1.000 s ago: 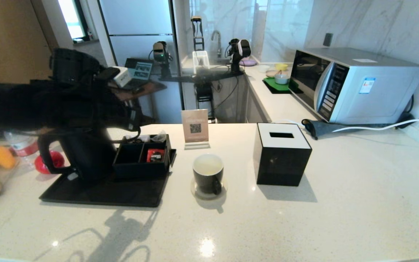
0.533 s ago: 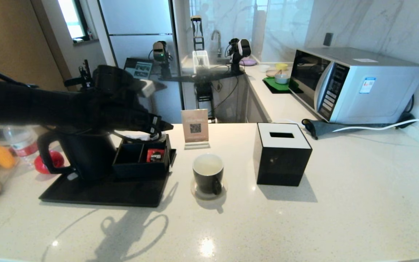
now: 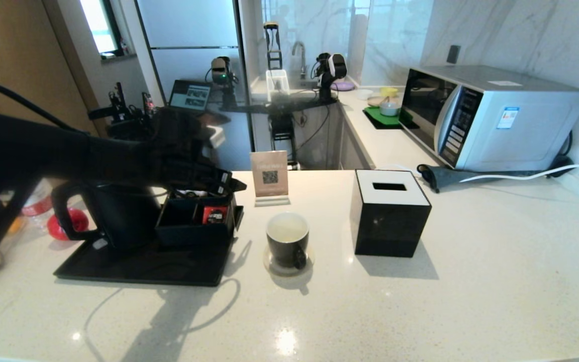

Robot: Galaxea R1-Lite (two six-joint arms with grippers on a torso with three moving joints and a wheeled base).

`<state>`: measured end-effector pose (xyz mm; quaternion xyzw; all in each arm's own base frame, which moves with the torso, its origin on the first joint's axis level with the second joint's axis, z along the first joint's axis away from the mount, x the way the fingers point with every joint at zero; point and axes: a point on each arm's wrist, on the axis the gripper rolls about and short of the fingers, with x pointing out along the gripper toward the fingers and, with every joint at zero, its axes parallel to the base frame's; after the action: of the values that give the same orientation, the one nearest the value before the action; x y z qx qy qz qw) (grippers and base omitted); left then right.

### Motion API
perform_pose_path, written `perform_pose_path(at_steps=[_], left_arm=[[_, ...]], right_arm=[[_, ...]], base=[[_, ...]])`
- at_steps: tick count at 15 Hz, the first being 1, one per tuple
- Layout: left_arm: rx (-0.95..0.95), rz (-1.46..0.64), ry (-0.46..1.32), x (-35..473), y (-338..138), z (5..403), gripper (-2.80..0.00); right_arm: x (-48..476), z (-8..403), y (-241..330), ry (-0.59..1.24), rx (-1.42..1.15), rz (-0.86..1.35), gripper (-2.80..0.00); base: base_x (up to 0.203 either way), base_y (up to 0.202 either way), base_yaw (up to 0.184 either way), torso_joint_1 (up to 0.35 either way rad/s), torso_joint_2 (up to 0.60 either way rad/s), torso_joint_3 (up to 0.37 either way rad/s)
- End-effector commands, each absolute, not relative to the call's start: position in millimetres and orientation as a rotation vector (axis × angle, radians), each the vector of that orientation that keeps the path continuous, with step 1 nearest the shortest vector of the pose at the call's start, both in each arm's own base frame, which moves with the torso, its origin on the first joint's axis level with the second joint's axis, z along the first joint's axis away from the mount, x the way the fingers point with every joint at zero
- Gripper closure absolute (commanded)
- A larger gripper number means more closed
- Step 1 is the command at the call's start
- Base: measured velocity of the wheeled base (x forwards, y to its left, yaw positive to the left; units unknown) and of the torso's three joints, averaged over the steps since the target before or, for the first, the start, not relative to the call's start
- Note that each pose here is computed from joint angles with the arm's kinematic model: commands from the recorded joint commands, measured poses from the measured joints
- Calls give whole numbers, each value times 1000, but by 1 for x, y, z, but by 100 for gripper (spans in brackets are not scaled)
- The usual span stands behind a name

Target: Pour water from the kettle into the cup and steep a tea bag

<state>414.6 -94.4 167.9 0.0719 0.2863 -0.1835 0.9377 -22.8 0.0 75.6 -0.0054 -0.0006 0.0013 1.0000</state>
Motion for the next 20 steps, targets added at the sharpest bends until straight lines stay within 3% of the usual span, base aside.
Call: perform_pose_path(at_steps=[1, 6, 20], left_arm=[[155, -356, 588, 423, -95, 158, -280], [190, -305, 507, 440, -97, 148, -280], [216, -287, 525, 444, -90, 139, -280]], right_arm=[[-23, 76, 0, -2, -12, 3, 0], [-23, 76, 0, -2, -12, 3, 0], [-23, 76, 0, -2, -12, 3, 0]], base=[[0, 0, 0, 0, 0, 0], [0, 0, 0, 0, 0, 0], [0, 0, 0, 0, 0, 0]])
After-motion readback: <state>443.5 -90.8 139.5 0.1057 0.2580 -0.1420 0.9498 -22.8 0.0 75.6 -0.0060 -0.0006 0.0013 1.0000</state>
